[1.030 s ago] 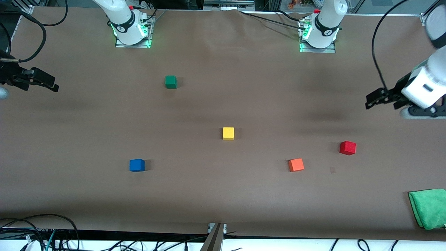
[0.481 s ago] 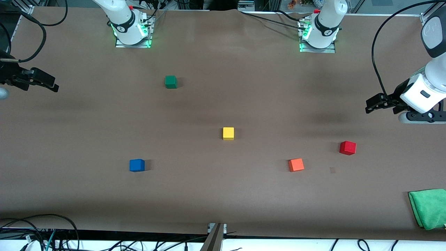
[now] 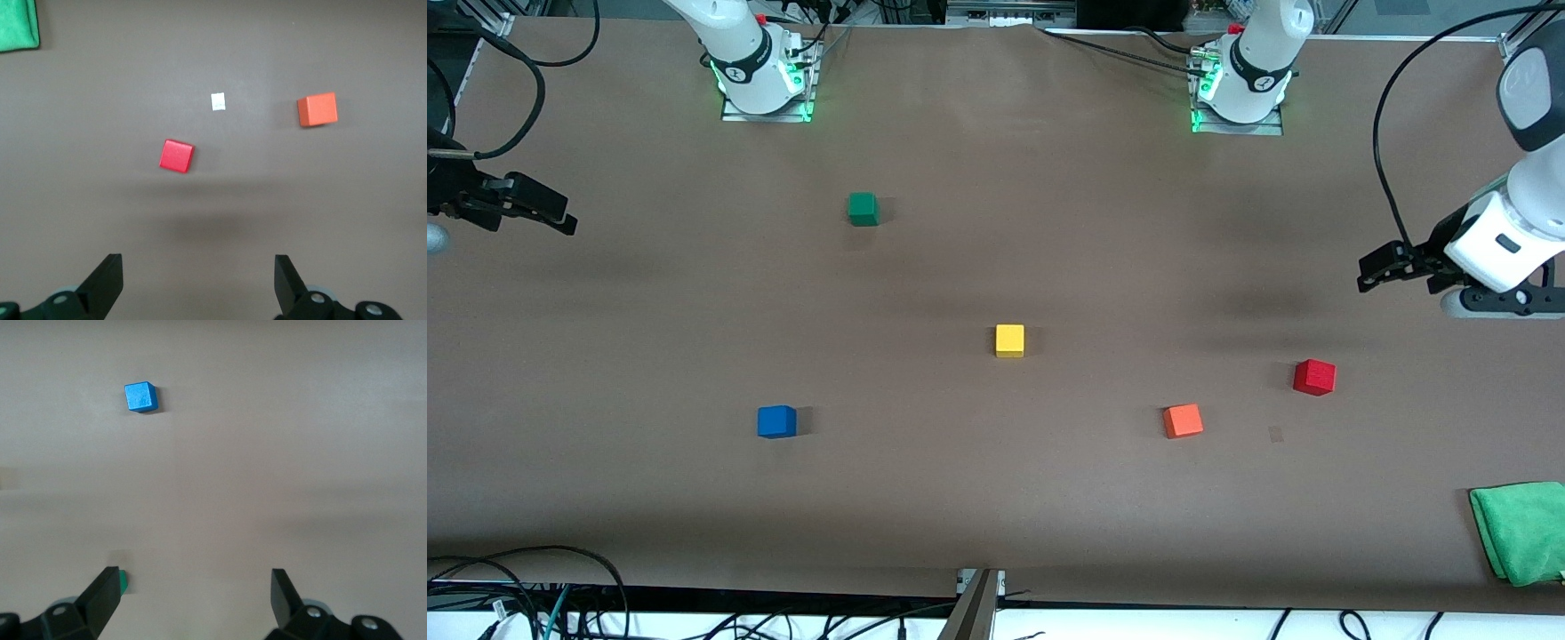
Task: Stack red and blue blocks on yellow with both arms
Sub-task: 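Lower the open left gripper over the red cube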
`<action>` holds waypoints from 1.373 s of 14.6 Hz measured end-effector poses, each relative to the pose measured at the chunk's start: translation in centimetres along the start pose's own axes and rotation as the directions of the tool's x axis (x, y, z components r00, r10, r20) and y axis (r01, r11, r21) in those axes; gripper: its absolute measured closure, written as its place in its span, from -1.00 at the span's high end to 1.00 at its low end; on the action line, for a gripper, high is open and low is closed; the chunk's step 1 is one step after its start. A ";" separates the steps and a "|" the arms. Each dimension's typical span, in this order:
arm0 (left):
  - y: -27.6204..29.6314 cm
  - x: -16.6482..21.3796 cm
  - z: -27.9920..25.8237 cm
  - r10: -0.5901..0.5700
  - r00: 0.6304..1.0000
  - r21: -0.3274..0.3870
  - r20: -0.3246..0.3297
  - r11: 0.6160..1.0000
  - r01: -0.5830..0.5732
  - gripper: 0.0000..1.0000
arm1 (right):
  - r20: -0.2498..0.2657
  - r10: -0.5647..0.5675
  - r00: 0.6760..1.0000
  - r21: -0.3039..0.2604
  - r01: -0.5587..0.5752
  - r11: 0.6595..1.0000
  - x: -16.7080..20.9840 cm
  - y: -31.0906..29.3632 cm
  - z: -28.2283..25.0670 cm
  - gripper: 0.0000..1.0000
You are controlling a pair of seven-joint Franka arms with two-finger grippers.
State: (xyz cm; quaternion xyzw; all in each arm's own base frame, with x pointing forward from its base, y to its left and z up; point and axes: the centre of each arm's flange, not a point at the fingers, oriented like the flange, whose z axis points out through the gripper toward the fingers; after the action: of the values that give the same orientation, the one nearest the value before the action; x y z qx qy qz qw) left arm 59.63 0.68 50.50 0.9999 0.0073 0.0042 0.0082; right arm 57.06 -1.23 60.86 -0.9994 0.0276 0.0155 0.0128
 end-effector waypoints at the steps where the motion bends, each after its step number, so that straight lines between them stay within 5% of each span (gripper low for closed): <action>1: 0.0 0.5 1.1 -0.001 1.000 0.002 -0.007 1.000 0.001 1.00 | 0.000 0.000 1.000 0.000 0.000 1.000 0.0 0.0 0.0 1.00; 10: -4.8 3.2 7.7 0.094 0.996 0.014 -0.010 0.995 -0.094 1.00 | 0.000 0.000 1.000 0.000 0.000 1.000 0.0 0.0 0.0 1.00; 20: -4.8 3.9 17.7 0.110 0.987 0.043 -0.118 0.993 -0.106 1.00 | 0.000 0.004 1.000 0.000 -0.004 1.000 0.0 0.2 0.0 1.00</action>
State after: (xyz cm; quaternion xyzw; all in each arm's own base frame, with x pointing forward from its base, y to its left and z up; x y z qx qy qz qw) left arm 63.64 5.22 32.80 0.9968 -0.0463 0.0647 -0.0109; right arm 57.06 -1.42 60.87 -0.9994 0.0294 0.0155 0.0128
